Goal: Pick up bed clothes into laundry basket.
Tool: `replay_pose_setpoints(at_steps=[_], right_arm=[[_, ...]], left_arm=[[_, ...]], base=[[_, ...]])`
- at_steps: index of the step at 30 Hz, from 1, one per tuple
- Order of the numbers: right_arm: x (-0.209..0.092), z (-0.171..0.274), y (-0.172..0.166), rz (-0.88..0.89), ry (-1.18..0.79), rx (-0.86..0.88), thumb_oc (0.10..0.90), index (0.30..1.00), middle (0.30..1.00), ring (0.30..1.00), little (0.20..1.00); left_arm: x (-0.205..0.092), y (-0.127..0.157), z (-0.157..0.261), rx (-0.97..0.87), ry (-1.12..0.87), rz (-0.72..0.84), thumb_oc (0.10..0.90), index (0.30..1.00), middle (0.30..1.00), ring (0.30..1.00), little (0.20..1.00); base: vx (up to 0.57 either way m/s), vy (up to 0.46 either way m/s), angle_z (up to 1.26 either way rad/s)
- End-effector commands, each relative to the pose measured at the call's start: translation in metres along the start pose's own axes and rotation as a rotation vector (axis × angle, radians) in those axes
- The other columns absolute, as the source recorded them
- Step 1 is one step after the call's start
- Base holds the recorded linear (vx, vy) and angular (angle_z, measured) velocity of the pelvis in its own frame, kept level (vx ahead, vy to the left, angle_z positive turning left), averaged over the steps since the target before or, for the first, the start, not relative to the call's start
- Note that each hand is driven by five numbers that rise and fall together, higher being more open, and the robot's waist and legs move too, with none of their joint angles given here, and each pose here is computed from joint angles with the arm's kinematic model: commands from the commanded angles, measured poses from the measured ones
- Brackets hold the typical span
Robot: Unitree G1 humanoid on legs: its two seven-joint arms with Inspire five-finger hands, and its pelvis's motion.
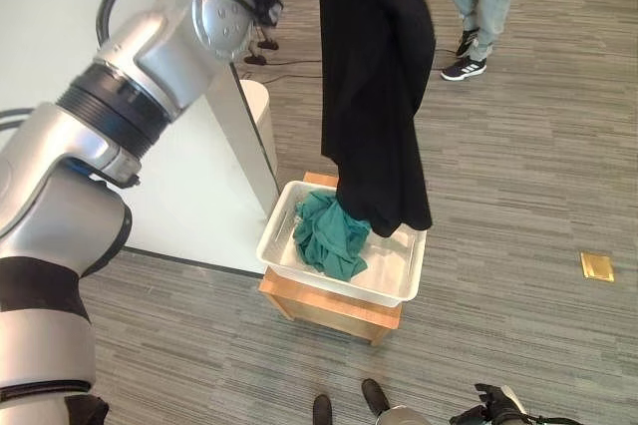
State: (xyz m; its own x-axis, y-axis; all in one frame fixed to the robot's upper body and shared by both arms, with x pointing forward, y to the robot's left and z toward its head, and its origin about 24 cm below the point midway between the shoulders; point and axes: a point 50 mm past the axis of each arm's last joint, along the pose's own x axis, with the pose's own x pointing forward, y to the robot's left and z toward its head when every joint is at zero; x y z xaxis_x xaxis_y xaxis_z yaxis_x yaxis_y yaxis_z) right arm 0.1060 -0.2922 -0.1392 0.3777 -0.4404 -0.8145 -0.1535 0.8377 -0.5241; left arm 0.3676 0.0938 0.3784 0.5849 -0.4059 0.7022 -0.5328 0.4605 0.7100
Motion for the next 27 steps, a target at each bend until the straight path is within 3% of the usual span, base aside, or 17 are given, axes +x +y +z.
replay_pose_setpoints(at_steps=[1, 9, 12, 19, 22, 27], right_arm=[[-0.010, -0.059, -0.009, -0.024, 0.163, -0.068, 0.800, 0.900, 0.900, 0.900, 0.900], [-0.011, -0.062, -0.004, -0.023, 0.174, -0.087, 0.800, 0.900, 0.900, 0.900, 0.900], [-0.012, -0.062, 0.000, -0.018, 0.177, -0.101, 0.800, 0.900, 0.900, 0.900, 0.900], [-0.010, -0.057, 0.002, -0.016, 0.168, -0.121, 0.800, 0.900, 0.900, 0.900, 0.900], [-0.011, -0.056, 0.004, -0.009, 0.162, -0.132, 0.800, 0.900, 0.900, 0.900, 0.900], [-0.009, -0.050, 0.000, -0.023, 0.140, -0.179, 0.800, 0.900, 0.900, 0.900, 0.900]], left_arm=[[0.014, 0.049, -0.028, 0.064, 0.149, 0.198, 0.400, 0.300, 0.300, 0.300, 0.300], [-0.008, 0.009, -0.056, 0.086, 0.282, 0.074, 0.400, 0.300, 0.300, 0.300, 0.300], [-0.027, -0.023, -0.071, 0.152, 0.352, -0.035, 0.400, 0.300, 0.300, 0.300, 0.300], [-0.055, -0.062, -0.085, 0.282, 0.404, -0.229, 0.400, 0.300, 0.300, 0.300, 0.300], [-0.064, -0.075, -0.084, 0.276, 0.401, -0.282, 0.400, 0.300, 0.300, 0.300, 0.300], [-0.095, -0.119, -0.079, 0.174, 0.443, -0.420, 0.400, 0.300, 0.300, 0.300, 0.300]], base=[[0.00, 0.000, 0.00], [-0.02, 0.009, -0.02], [-0.01, 0.002, 0.00], [0.00, -0.003, 0.00], [-0.01, -0.012, 0.05], [0.00, -0.011, 0.04]])
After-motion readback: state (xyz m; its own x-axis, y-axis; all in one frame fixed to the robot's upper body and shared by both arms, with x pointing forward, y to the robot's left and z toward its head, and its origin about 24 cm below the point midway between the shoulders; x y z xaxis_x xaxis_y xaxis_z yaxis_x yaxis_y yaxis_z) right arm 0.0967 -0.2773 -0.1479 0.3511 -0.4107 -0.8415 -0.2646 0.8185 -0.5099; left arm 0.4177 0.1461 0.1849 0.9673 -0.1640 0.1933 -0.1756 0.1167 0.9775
